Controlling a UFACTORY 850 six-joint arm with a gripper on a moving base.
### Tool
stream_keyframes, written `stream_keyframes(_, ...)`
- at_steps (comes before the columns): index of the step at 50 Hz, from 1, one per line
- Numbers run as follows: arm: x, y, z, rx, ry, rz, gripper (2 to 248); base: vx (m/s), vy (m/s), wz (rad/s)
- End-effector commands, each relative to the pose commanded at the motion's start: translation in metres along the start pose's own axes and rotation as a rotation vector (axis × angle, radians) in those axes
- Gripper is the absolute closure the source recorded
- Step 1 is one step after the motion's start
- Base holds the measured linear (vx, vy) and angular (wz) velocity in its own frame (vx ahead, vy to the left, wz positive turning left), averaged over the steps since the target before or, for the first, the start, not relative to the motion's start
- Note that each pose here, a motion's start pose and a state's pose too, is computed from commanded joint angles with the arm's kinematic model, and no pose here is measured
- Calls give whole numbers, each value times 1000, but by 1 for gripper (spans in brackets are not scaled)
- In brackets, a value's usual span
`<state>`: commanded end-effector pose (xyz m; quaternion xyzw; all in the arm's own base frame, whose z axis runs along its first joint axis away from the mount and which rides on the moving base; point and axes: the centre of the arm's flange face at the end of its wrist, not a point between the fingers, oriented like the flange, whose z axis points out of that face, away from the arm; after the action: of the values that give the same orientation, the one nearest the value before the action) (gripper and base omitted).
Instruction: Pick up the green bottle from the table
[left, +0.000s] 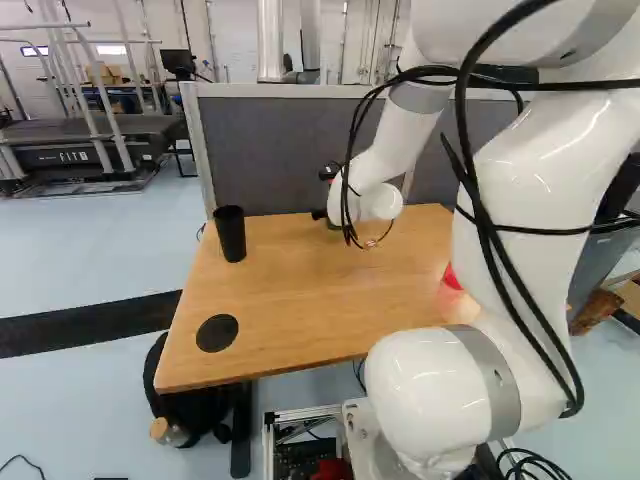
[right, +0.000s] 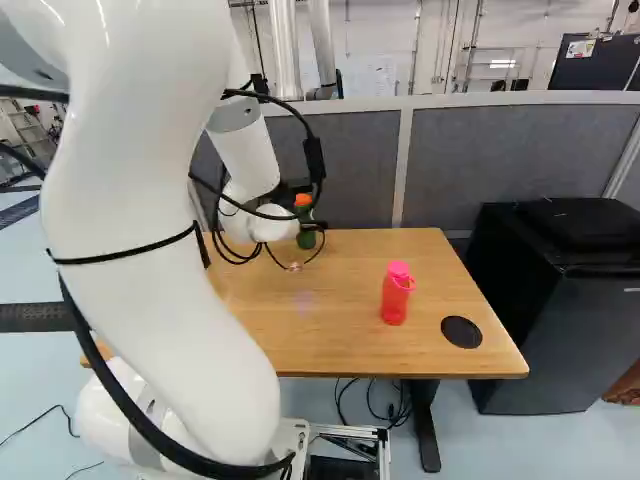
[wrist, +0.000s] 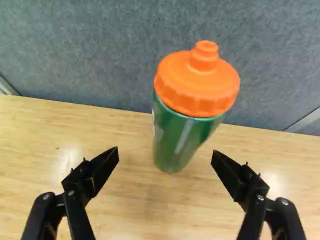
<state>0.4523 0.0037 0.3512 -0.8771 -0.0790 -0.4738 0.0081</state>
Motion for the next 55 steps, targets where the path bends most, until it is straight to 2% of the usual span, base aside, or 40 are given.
stream_keyframes(18, 7, 4, 12, -4, 5, 2, 4, 0, 0, 0)
stream_keyframes(19, 7, 4, 12, -4, 5, 2, 38, 0, 0, 0)
stream_keyframes(23, 7, 4, 12, -4, 5, 2, 38, 0, 0, 0)
stream_keyframes(24, 7, 4, 12, -4, 5, 2, 76, 0, 0, 0)
stream_keyframes(29, 7, 4, 12, -4, 5, 2, 76, 0, 0, 0)
stream_keyframes(30, 7, 4, 12, -4, 5, 2, 115, 0, 0, 0)
stream_keyframes(34, 7, 4, 12, -4, 5, 2, 115, 0, 0, 0)
stream_keyframes(35, 7, 4, 12, -4, 5, 2, 138, 0, 0, 0)
stream_keyframes(55, 14, 4, 4, -7, 26, -1, 140, 0, 0, 0)
